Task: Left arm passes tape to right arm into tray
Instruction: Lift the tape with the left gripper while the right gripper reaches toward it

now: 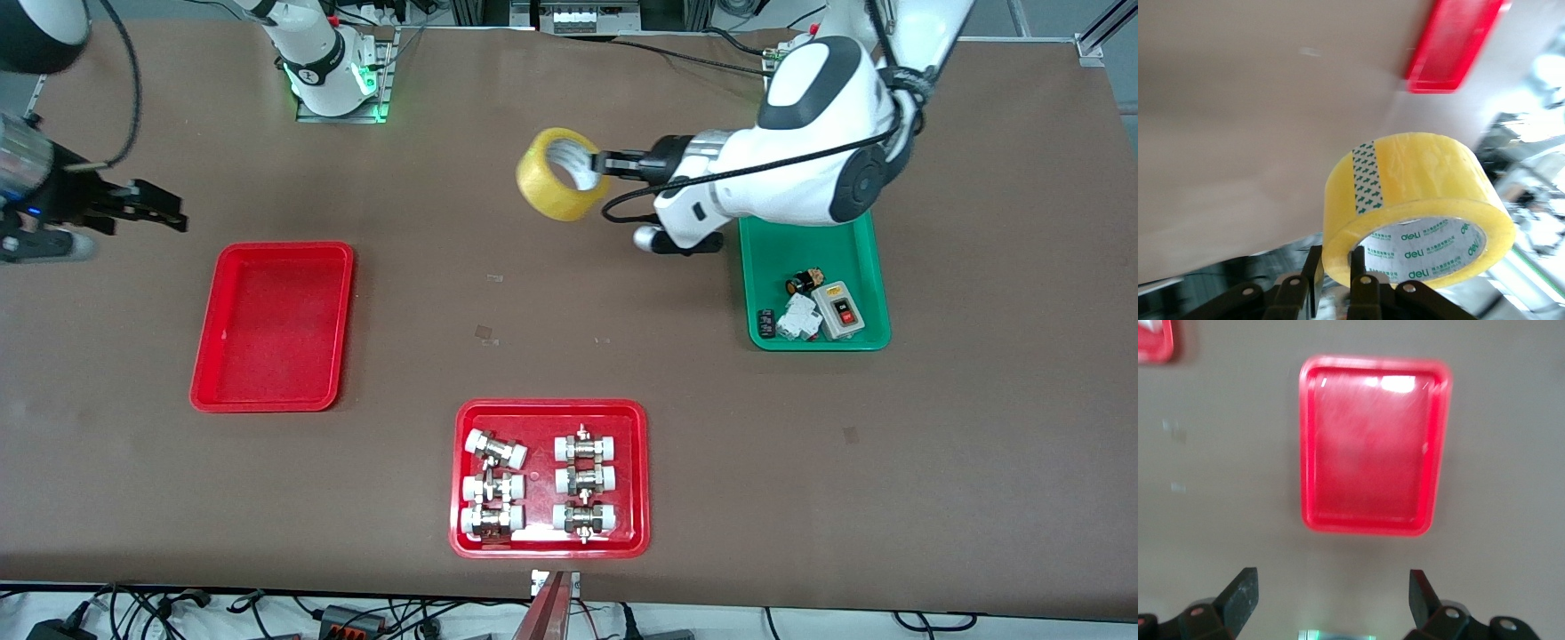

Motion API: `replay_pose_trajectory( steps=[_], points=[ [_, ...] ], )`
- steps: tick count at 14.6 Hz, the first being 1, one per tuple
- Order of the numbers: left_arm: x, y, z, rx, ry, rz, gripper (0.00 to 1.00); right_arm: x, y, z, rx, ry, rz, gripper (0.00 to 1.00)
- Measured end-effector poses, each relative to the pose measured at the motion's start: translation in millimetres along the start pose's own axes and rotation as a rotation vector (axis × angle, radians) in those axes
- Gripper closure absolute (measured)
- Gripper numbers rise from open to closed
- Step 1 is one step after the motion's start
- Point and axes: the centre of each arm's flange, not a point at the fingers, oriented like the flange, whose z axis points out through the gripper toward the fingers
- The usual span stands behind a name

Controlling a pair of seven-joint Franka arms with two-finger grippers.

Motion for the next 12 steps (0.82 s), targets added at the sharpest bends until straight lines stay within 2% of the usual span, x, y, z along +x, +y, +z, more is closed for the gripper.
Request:
replay_pose_trajectory(
  steps=[1,2,5,6,8,10,12],
  points=[
    [6,5,1,-0.039,-0.007,-0.009,0.8,6,-16,11,0.012,-0.027,-0.026,0.0],
    [11,8,0,-0.06,-0.013,-0.01,0.8,10,-33,17,0.057,-0.039,-0.048,0.0],
    [22,16,-9,-0.089,-0.009,-0.001,0.8,11,-80,9,0.287,-0.031,-0.089,0.0],
    [24,17,-9,-0.091,-0.01,-0.001,0.8,10,-100,1,0.343,-0.016,-0.113,0.0],
    [26,16,-8,-0.091,-0.013,-0.003,0.8,11,-159,-19,0.443,0.069,-0.164,0.0],
    [26,16,-8,-0.092,-0.013,-0.004,0.8,10,-218,-36,0.553,0.13,-0.113,0.0],
    [26,16,-9,-0.093,-0.012,-0.005,0.8,12,-260,-47,0.616,0.163,-0.074,0.0]
  ],
)
